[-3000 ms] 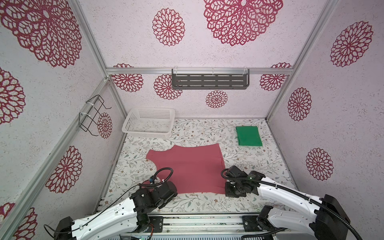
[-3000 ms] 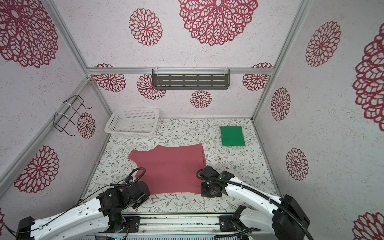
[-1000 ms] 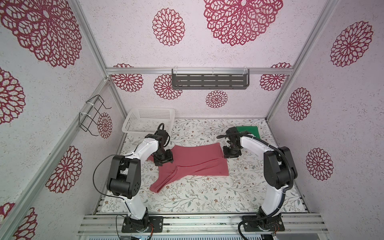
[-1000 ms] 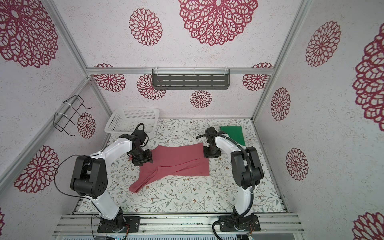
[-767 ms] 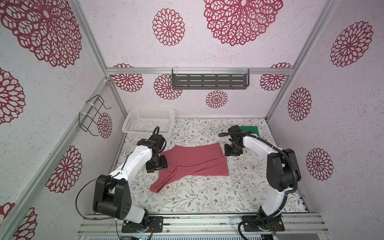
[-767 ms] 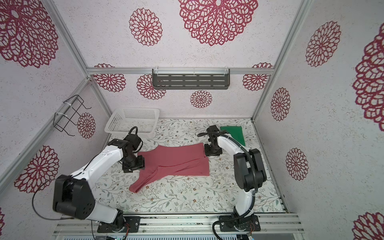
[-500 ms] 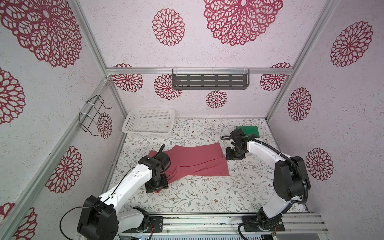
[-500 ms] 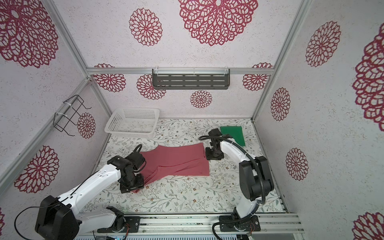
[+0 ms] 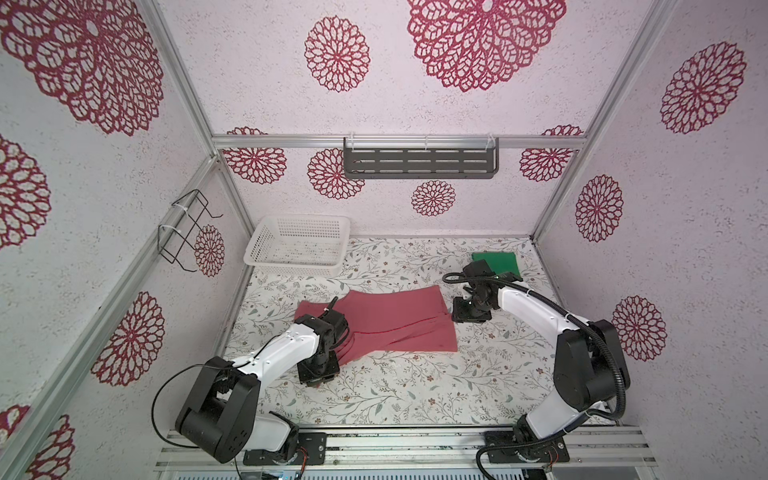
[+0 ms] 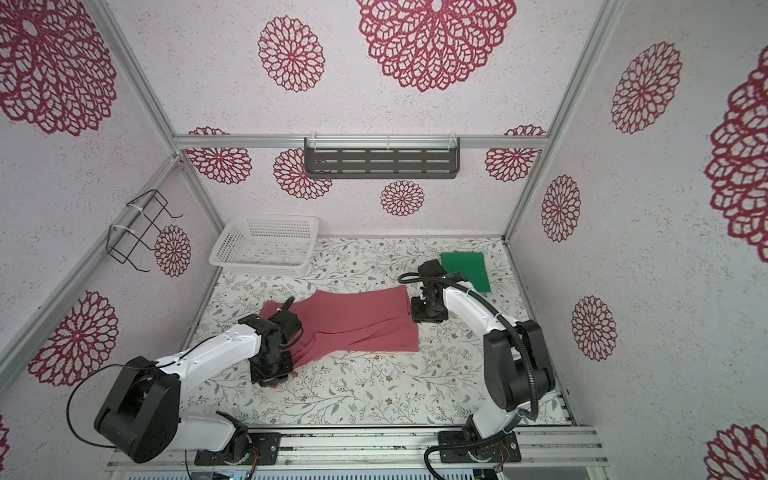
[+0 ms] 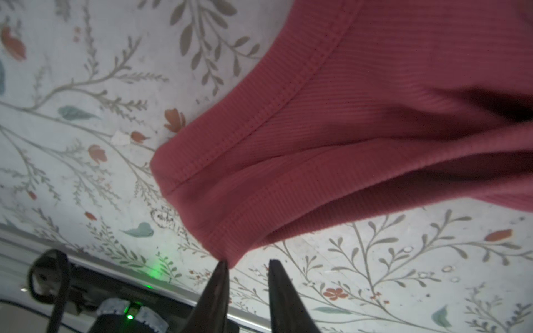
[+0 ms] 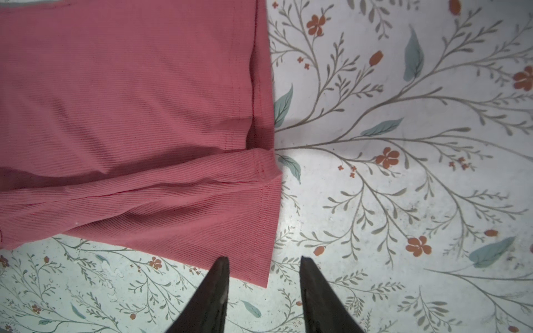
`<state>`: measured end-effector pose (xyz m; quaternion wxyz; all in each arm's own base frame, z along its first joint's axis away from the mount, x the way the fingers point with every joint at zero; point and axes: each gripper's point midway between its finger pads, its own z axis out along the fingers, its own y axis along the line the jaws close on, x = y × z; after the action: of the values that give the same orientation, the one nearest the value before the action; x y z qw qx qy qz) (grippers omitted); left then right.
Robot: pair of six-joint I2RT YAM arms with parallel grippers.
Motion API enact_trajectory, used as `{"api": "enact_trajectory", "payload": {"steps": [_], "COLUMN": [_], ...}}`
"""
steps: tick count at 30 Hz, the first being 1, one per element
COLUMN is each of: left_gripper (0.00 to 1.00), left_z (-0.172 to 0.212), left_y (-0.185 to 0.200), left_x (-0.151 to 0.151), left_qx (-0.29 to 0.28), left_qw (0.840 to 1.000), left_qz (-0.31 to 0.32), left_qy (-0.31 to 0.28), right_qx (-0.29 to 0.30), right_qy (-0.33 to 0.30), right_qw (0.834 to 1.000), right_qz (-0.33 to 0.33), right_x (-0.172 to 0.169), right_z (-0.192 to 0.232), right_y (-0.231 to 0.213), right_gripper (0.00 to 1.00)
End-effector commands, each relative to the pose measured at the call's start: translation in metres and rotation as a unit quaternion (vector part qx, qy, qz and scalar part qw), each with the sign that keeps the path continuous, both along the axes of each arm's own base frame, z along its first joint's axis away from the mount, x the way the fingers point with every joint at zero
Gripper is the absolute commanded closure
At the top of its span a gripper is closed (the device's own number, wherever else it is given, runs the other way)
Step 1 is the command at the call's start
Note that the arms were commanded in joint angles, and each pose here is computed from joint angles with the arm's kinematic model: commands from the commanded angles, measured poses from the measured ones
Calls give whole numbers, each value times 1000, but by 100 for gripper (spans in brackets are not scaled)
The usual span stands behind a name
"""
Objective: Fold and stack the tank tops
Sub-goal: 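Pull the left gripper back holding the hem corner while the right rests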
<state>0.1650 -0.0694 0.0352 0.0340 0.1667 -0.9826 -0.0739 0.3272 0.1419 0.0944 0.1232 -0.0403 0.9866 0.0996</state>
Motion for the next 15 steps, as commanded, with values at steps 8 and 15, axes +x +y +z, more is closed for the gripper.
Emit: {"api": "enact_trajectory", "payload": {"steps": [8,15], "left_gripper": [100,53], "left_z": [25,28], "left_y": [25,21], "left_x": [23,13], "left_qx": [27,22], "left_qw": [999,999], "left_qz": [5,15], "left_qy": [-32,-30], "right_qx": [20,13], "right_qy": [-12,-8], "right_qw": [1000,1000], "right_qz": [2,8], "right_x": [3,3], "right_z": [7,4], "right_y": [7,6], "right_gripper": [57,57]}}
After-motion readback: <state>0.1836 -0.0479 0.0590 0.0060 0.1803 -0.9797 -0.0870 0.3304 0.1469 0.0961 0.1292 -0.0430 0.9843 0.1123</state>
